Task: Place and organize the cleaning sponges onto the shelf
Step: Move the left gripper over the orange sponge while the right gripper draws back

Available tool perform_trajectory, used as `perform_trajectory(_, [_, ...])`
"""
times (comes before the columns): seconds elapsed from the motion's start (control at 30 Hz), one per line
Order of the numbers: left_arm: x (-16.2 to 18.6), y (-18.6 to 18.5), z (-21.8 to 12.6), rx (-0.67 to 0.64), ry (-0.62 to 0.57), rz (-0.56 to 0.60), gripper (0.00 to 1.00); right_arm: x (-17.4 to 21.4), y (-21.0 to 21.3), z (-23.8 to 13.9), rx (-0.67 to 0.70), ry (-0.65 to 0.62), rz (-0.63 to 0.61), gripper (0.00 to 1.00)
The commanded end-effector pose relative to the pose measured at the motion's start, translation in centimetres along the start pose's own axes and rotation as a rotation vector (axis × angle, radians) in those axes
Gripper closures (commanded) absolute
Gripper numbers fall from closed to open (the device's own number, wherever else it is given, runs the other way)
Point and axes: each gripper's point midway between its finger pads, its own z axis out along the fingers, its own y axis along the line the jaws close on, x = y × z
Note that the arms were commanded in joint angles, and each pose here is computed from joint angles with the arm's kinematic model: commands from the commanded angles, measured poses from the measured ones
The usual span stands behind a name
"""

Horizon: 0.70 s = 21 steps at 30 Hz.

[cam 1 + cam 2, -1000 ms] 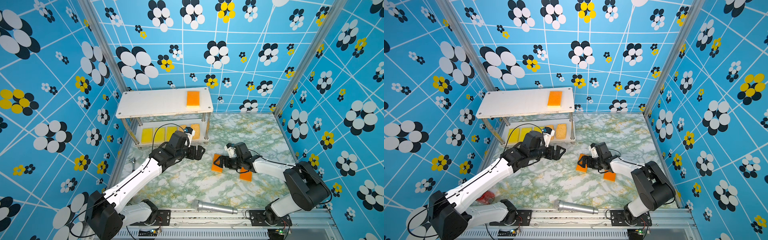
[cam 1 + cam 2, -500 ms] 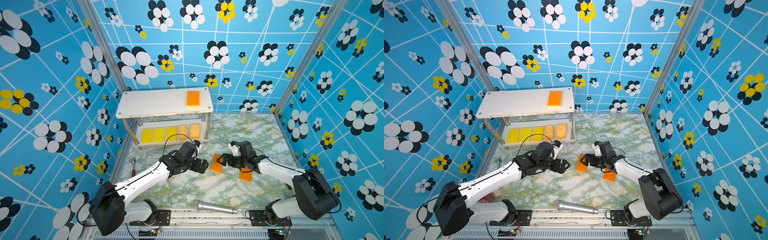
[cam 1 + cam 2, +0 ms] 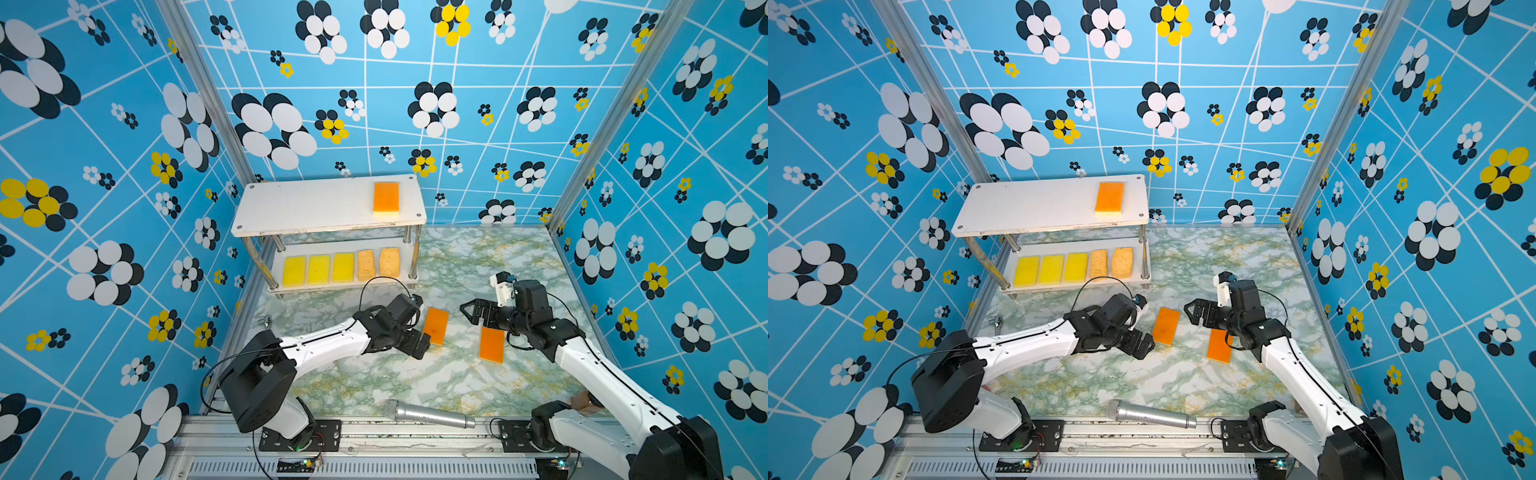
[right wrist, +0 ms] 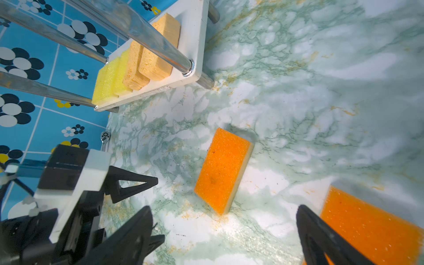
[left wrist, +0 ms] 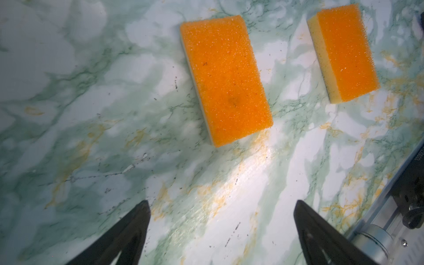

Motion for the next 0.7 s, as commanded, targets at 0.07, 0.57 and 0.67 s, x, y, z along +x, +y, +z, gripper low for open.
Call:
perform_trajectory(0.07, [-1.5, 0.1, 0.9, -0.071, -0.014, 0.025, 0.01, 1.0, -1.1, -0.1, 0.042, 0.019, 0.014, 0.01])
perform_trajectory(0.57, [-2.6, 0.0, 3.2, -0.141, -0.022, -0.022, 0.01, 0.1, -4.3, 0.1, 0.183, -0.009, 0.079, 0.01])
perform_trajectory(0.67, [-2.5, -0.4, 3.6, -0.133, -0.017, -0.031, 0.01, 0.2, -4.4, 0.0, 0.182, -0.013, 0.081, 0.01])
